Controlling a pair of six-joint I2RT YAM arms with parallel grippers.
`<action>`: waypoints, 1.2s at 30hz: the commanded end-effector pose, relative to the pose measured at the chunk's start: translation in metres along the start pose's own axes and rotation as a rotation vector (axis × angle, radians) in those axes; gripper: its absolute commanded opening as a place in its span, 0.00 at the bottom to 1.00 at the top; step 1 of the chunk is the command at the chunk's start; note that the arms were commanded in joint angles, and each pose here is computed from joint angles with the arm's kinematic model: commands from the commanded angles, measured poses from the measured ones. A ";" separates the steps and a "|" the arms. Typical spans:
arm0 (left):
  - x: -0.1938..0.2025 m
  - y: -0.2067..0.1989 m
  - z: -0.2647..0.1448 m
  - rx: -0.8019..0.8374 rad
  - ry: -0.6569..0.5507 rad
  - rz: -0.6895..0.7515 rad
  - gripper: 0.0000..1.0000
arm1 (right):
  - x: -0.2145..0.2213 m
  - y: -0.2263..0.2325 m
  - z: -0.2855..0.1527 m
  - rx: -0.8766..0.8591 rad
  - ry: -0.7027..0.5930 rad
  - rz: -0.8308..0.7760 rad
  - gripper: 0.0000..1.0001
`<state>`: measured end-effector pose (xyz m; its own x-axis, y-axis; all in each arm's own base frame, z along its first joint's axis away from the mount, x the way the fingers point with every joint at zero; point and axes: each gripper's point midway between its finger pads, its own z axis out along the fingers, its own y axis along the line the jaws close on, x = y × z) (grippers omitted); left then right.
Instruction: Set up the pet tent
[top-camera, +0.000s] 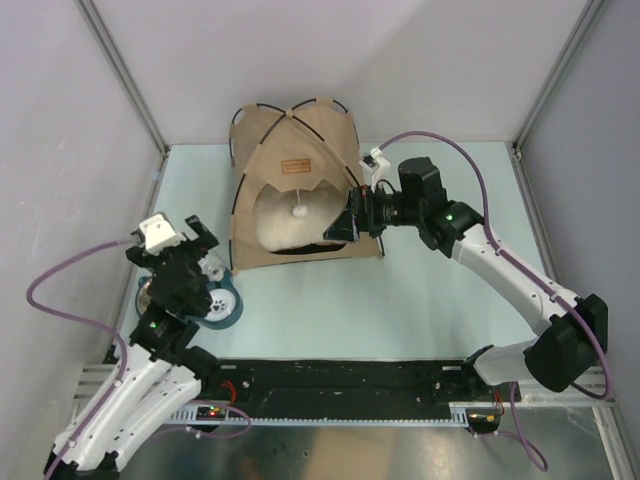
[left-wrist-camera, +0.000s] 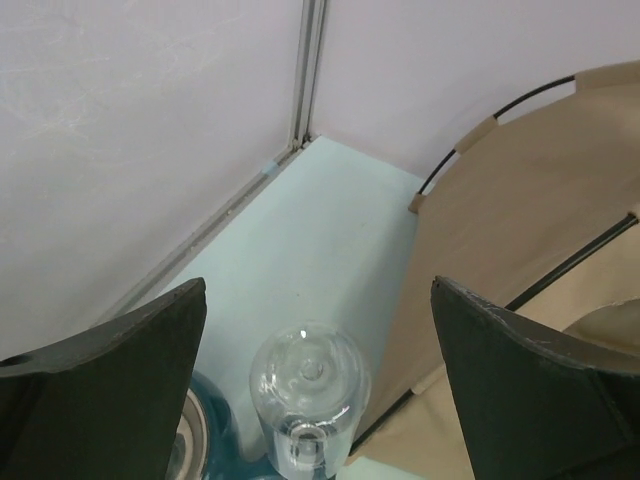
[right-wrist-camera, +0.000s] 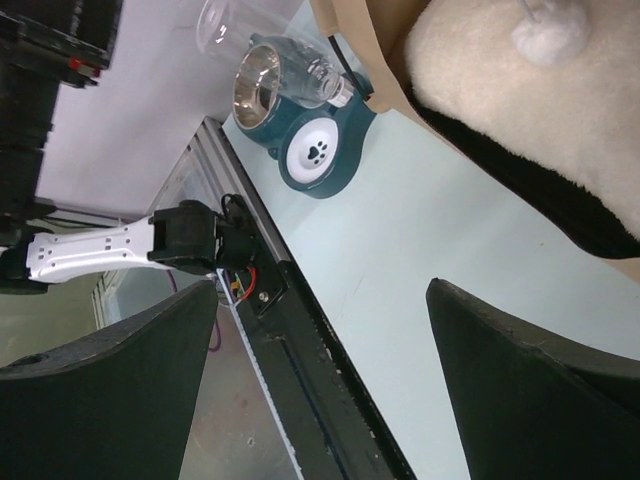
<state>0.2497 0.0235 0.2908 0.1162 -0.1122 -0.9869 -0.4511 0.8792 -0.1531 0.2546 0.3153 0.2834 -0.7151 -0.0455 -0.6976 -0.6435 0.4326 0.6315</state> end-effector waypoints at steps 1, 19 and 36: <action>-0.027 -0.003 -0.008 0.042 0.046 -0.030 0.92 | -0.006 0.016 -0.009 -0.021 -0.035 -0.036 0.92; 0.028 -0.010 0.004 0.051 0.462 0.010 0.00 | 0.005 0.015 -0.010 -0.005 -0.021 -0.032 0.91; 0.074 0.000 0.002 -0.013 0.617 0.027 0.00 | 0.008 0.011 -0.013 0.009 -0.023 -0.030 0.91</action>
<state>0.2656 0.0176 0.2284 -0.4105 -0.3055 -0.8592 -0.4473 0.8885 -0.1022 0.2406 0.3122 0.2757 -0.7210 -0.0590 -0.6904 -0.6376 0.4466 0.6277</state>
